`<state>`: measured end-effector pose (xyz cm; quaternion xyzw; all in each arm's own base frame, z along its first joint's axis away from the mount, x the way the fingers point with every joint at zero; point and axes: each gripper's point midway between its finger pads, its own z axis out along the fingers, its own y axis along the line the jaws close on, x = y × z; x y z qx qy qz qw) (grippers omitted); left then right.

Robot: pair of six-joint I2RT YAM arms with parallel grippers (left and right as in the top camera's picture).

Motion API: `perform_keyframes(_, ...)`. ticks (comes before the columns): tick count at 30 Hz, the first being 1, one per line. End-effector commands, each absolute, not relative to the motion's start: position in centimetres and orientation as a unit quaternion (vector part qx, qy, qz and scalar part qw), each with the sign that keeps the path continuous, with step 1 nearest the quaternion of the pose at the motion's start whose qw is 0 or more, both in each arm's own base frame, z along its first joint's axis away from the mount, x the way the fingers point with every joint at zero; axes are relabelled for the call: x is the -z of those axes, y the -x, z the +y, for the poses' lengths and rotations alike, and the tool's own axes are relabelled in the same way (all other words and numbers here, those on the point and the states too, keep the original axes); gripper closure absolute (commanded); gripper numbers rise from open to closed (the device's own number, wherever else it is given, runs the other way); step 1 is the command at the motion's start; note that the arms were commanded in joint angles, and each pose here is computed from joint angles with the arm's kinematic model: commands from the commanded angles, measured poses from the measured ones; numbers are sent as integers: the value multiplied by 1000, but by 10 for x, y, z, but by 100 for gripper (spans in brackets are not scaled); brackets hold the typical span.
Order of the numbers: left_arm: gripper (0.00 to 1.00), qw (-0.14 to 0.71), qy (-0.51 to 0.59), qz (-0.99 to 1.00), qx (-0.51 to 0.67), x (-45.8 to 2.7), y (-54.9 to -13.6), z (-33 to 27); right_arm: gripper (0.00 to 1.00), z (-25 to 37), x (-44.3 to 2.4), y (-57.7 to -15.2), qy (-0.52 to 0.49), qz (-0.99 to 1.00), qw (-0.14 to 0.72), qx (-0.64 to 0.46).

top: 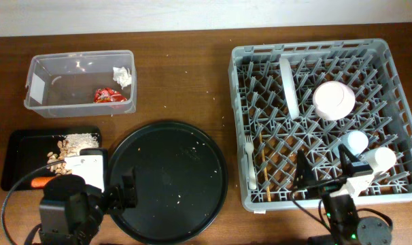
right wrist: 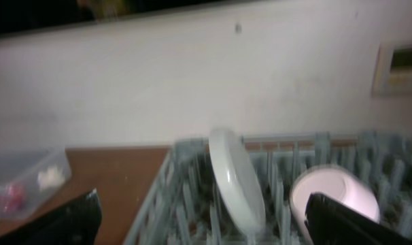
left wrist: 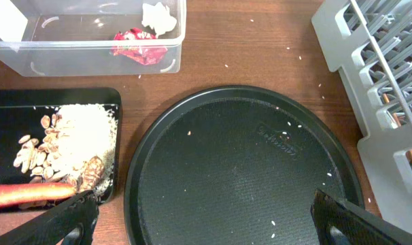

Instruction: Sort waste into correct bins and load items into the dishwasher rack

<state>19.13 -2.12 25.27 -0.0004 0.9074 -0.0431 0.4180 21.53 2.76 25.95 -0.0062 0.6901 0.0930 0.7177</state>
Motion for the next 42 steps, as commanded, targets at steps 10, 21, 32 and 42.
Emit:
perform_keyframes(10, 1, 422, 0, 906, 36, -254, -191, -19, 2, 24, -205, -244, 39, 662, 748, -33)
perform_keyframes(21, 1, 422, 0, 906, 36, -254, -191, -19, 2, 26, -157, -245, 45, 731, 679, -39)
perform_keyframes(32, 1, 422, 0, 906, 36, -254, -191, -19, 2, 26, -157, -245, 45, 732, 679, -39)
perform_keyframes(42, 1, 435, 5, 900, 29, -255, -186, -15, 2, 26, -157, -245, 45, 732, 679, -39)
